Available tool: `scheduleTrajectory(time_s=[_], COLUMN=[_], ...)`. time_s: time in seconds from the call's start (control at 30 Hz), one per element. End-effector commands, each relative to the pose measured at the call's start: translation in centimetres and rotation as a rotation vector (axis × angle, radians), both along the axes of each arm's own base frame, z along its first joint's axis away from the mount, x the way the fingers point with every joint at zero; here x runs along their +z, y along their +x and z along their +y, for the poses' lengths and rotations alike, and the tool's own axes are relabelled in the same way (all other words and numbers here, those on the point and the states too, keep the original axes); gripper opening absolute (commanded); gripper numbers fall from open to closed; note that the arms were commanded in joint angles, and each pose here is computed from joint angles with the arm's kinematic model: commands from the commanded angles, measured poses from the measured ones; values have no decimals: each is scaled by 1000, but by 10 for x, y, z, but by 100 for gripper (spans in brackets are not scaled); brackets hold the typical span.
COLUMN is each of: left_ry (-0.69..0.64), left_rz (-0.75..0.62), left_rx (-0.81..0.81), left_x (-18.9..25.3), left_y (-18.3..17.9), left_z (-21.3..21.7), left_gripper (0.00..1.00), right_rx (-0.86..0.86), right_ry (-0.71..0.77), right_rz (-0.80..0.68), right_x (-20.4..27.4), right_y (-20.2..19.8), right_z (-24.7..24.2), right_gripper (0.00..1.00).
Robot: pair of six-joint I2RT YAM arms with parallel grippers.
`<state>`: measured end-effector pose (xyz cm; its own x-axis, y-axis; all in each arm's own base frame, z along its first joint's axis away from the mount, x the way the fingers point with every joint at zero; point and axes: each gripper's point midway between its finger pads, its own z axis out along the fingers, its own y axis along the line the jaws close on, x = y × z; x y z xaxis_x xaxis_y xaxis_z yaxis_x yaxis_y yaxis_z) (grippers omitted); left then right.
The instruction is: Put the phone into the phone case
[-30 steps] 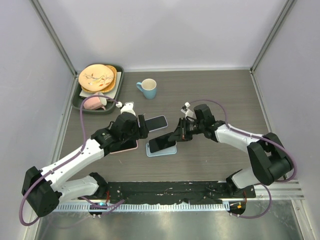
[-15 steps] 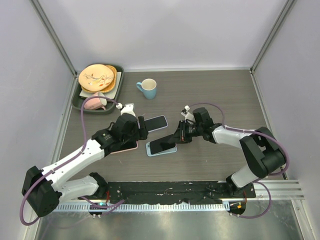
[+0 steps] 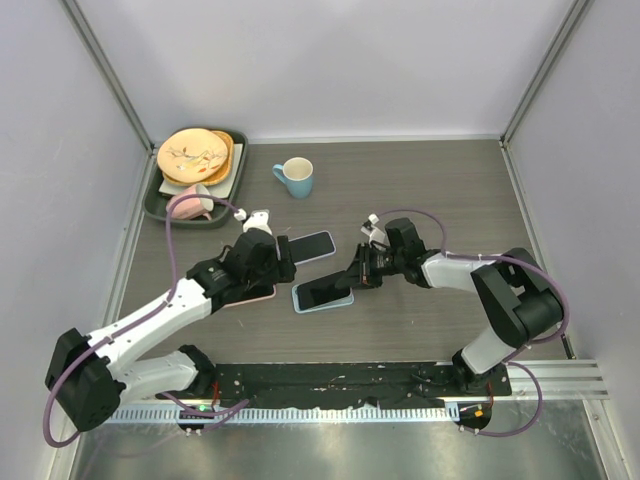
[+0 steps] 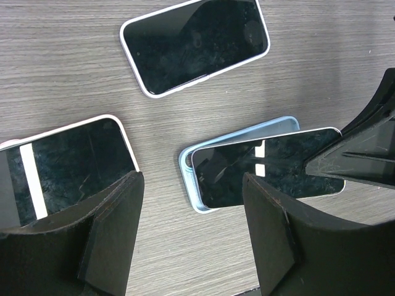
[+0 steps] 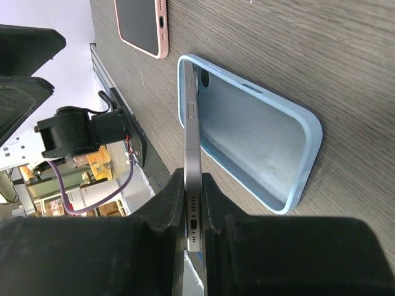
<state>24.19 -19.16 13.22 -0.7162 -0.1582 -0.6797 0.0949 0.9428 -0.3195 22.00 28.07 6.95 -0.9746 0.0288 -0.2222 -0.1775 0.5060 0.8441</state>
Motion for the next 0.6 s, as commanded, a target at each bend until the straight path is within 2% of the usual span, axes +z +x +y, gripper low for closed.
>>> scheduleTrajectory(time_s=[0.0,0.2,0.57], left_ry=[-17,-20,-49], left_rz=[-4,19,71], left_rx=[6,-1,-50], left_x=[-3,-10,-23], left_y=[5,3,2], left_z=[-5,-8,-24], left_gripper=[69,69,68], right_rx=[11,27,25], right_ry=[-59,-134,-290], right_rz=[21,52,38], right_x=[-28,-62,-85], right_y=[-7,-10,-4], right_z=[-2,-7,-24], right_gripper=[1,1,1])
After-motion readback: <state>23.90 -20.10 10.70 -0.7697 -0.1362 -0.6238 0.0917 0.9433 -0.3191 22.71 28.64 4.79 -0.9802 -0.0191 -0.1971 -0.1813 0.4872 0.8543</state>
